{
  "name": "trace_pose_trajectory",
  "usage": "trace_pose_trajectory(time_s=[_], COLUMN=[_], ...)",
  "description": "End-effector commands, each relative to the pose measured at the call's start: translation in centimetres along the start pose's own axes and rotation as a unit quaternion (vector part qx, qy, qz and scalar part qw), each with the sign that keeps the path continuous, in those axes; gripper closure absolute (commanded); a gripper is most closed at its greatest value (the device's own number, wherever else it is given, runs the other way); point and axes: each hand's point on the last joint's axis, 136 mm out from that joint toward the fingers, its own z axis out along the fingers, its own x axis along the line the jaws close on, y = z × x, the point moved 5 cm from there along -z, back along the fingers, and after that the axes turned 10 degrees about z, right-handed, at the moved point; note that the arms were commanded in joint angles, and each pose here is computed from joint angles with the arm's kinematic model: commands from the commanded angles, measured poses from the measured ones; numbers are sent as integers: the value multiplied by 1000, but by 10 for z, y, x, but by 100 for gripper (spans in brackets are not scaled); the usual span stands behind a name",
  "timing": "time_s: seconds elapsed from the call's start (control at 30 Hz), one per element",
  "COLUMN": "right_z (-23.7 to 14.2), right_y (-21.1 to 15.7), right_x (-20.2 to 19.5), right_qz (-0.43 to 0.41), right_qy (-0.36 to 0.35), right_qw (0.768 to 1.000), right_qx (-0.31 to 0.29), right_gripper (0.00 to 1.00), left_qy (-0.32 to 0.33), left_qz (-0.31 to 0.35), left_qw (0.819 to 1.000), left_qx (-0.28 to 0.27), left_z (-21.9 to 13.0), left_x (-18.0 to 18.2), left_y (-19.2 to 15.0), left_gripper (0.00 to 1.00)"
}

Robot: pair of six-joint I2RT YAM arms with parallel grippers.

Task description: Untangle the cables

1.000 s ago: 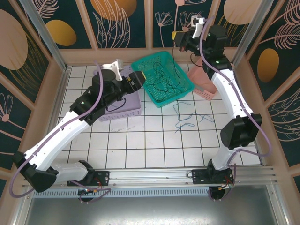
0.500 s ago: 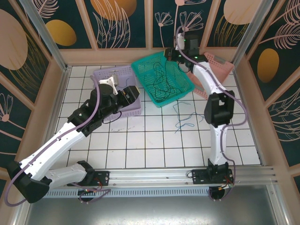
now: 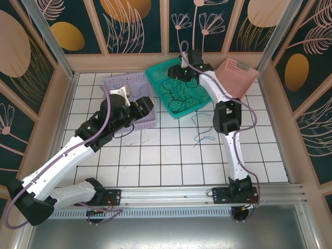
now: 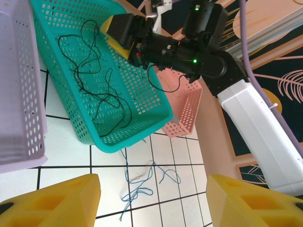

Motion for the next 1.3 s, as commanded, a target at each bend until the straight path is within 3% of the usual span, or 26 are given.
trace_pose_trajectory(time_s=[0.0, 0.17, 0.4, 0.53, 0.7, 0.9, 1.17, 1.27], right_z=[-55, -90, -184, -223, -255, -242, -192, -180], right_y=[26, 33, 16, -35, -126, -206, -262, -267], right_x=[39, 52, 54, 8, -59, -93, -102, -102], right_qz=[-11, -13, 68, 208, 357, 423, 464, 473], right_qy=[7, -18, -78, -127, -172, -168, -173, -158], right_qw=[999, 996, 978, 951, 903, 883, 868, 866], right_qx=[-48, -82, -182, -191, -165, -113, -50, -44], right_gripper=[42, 43, 48, 56, 57, 55, 55, 56], left_qy=[7, 5, 10, 10, 0, -20, -24, -23], left_qz=[-5, -7, -8, -6, 0, -9, 1, 3], left_qw=[1000, 1000, 999, 998, 995, 990, 985, 984], left_qx=[8, 17, 50, 68, 104, 136, 171, 175], left_z=[7, 17, 32, 40, 57, 78, 96, 96], left_x=[5, 6, 13, 21, 27, 27, 23, 20], left_y=[-5, -9, -24, -36, -55, -71, -97, -103], left_gripper=[40, 40, 39, 39, 43, 53, 54, 54])
